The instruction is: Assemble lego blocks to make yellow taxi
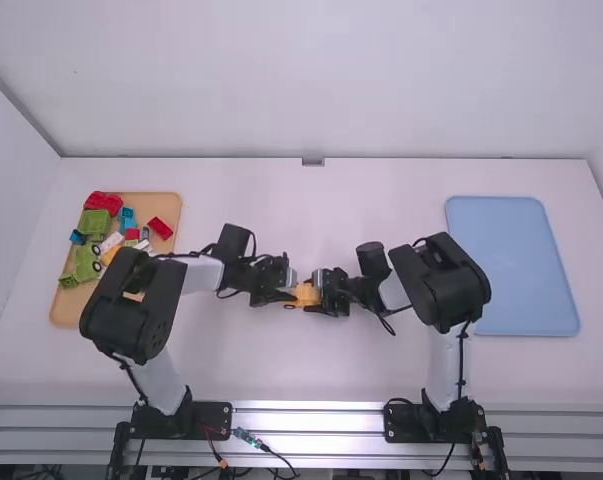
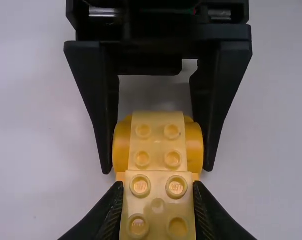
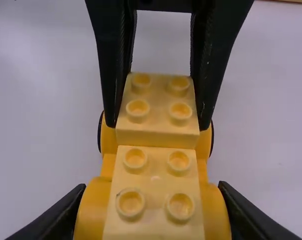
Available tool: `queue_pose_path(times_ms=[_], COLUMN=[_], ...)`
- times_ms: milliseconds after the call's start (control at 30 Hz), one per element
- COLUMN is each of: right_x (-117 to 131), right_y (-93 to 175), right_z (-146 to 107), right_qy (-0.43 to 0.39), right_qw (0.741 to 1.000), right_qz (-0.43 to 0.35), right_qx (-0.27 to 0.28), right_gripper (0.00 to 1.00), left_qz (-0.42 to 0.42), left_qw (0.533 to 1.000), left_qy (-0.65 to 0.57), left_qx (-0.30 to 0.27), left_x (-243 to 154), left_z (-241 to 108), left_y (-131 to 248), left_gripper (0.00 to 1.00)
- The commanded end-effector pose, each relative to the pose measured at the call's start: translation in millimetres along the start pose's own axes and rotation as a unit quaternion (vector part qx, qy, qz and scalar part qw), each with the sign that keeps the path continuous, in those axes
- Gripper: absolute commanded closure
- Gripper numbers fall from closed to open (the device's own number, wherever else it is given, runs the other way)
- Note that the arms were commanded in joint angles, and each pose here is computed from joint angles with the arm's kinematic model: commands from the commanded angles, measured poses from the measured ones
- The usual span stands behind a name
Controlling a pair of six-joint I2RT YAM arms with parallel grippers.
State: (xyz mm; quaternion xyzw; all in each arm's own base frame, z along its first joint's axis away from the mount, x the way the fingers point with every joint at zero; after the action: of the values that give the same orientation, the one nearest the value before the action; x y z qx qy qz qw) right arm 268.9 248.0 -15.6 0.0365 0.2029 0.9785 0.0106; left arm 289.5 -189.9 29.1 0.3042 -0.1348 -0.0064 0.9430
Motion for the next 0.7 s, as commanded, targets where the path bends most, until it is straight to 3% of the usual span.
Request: queue_pose_path(times_ms=[0,133,233,300,400,433,467,500,533,667], right_x=[-4.1,-3.4,-3.4,-3.2,-2.8,-2.8,-3.0,-3.1,-3.1,-3.5], right_y=[-3.8,-3.9,-4.0,-4.1,-4.0,-4.0,-4.1,-4.0,-4.0,-3.9], right_z=[7.2,6.7,6.4,6.4,6.1,6.1,6.1,5.9,6.0,4.5], right_qy=[0.003,0.004,0.002,0.003,0.002,0.002,0.0,0.0,0.0,-0.002], right_qw=[1.0,1.0,1.0,1.0,1.0,1.0,1.0,1.0,1.0,1.0], right_qz=[0.006,0.007,0.008,0.008,0.008,0.008,0.008,0.008,0.008,0.005], right_qx=[-0.013,-0.012,-0.011,-0.011,-0.011,-0.011,-0.01,-0.01,-0.01,-0.007], right_gripper=[0.63,0.62,0.62,0.62,0.61,0.61,0.61,0.61,0.6,0.6], left_qz=[-0.016,-0.017,-0.017,-0.017,-0.017,-0.016,-0.016,-0.016,-0.016,-0.011], left_qw=[0.999,0.999,0.999,0.999,0.999,0.999,0.999,0.999,0.999,0.998], left_qy=[0.012,0.012,0.012,0.012,0.012,0.012,0.011,0.011,0.012,0.024], left_qx=[-0.033,-0.033,-0.033,-0.033,-0.033,-0.033,-0.033,-0.034,-0.034,-0.052], left_x=[-11.3,-11.5,-10.3,-9.7,-8.1,-8.0,-7.9,-7.8,-7.5,0.3], left_z=[6.0,5.8,6.6,7.0,7.6,7.6,7.6,7.8,8.0,16.2], left_y=[-2.8,-2.8,-2.6,-2.4,-2.1,-2.1,-2.1,-2.1,-2.1,-0.2], left_gripper=[0.98,0.98,0.82,0.77,0.5,0.5,0.42,0.14,0.01,0.01])
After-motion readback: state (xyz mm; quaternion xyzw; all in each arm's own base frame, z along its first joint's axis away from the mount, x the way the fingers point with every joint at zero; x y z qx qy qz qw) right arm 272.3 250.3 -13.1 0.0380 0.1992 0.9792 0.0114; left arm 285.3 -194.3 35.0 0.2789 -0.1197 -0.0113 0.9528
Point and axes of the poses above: each hand's point on the last joint's axis, 136 mm out from that joint toward the fingers, its own y axis back along the fingers, its own x axis along the line the jaws close on, z = x × y, the point moved 2 cm from there along y, back along the fingers, and after that the axes turned 11 degrees about -y, right-handed, at the moved point
